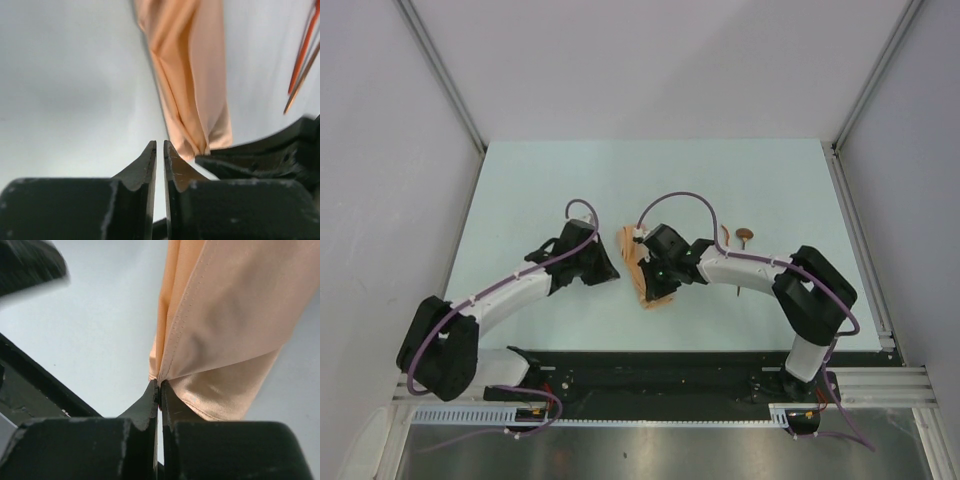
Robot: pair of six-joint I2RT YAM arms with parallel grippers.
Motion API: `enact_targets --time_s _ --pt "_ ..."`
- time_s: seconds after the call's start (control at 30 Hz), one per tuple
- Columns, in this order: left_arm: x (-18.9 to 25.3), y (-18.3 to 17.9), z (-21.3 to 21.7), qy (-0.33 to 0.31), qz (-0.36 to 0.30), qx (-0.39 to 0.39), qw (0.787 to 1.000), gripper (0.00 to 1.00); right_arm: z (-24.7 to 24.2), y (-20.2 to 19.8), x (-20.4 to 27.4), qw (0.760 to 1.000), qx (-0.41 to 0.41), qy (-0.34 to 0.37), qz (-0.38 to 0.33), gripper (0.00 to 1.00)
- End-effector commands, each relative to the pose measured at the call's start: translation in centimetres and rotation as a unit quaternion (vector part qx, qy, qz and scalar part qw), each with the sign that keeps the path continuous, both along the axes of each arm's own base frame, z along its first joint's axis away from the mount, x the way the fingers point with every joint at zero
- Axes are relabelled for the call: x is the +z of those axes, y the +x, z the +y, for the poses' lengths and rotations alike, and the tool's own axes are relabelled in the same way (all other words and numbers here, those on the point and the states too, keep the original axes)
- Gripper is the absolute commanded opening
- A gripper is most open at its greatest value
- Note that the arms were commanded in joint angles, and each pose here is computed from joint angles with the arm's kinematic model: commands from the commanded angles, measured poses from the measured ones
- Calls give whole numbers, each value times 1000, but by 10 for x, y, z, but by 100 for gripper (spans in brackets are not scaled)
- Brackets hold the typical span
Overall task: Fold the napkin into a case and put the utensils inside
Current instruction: Smooth out the smaller rectangle-folded napkin at the center of the board, then pick up the top corner of the smaller rectangle folded napkin from the center of the board.
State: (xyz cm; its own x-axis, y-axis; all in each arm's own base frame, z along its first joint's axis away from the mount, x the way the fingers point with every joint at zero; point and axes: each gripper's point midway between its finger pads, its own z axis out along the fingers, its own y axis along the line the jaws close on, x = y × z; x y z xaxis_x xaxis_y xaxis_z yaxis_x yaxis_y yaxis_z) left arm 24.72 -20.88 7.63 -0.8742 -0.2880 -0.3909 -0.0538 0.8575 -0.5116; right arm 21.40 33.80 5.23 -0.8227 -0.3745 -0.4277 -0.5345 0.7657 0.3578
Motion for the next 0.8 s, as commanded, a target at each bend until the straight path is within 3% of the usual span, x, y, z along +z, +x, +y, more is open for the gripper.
enact_targets --time_s 0.0,0.1,0.17,0.23,0.4,0.5,0.63,0.77 --pt "21 46 9 -17 -45 39 998 24 5 -8 -15 1000 6 7 23 0" --pt "32 77 8 -28 -59 50 997 40 5 -7 -12 999 4 18 30 0" --pt "42 95 3 -36 -73 47 996 50 7 -4 1 999 0 36 29 26" --pt "33 105 1 -30 -61 41 997 51 5 5 13 998 -12 53 28 41" --pt "33 123 -5 -35 -61 48 996 48 3 49 55 995 -44 88 -26 54" --pt "28 129 -7 -33 -53 50 997 44 -1 98 60 990 -89 89 -67 55" --pt "27 135 -7 -29 -46 54 997 42 9 150 66 983 -112 118 -86 48" --pt "27 139 -5 -22 -42 56 997 39 22 152 68 984 -92 142 -49 43"
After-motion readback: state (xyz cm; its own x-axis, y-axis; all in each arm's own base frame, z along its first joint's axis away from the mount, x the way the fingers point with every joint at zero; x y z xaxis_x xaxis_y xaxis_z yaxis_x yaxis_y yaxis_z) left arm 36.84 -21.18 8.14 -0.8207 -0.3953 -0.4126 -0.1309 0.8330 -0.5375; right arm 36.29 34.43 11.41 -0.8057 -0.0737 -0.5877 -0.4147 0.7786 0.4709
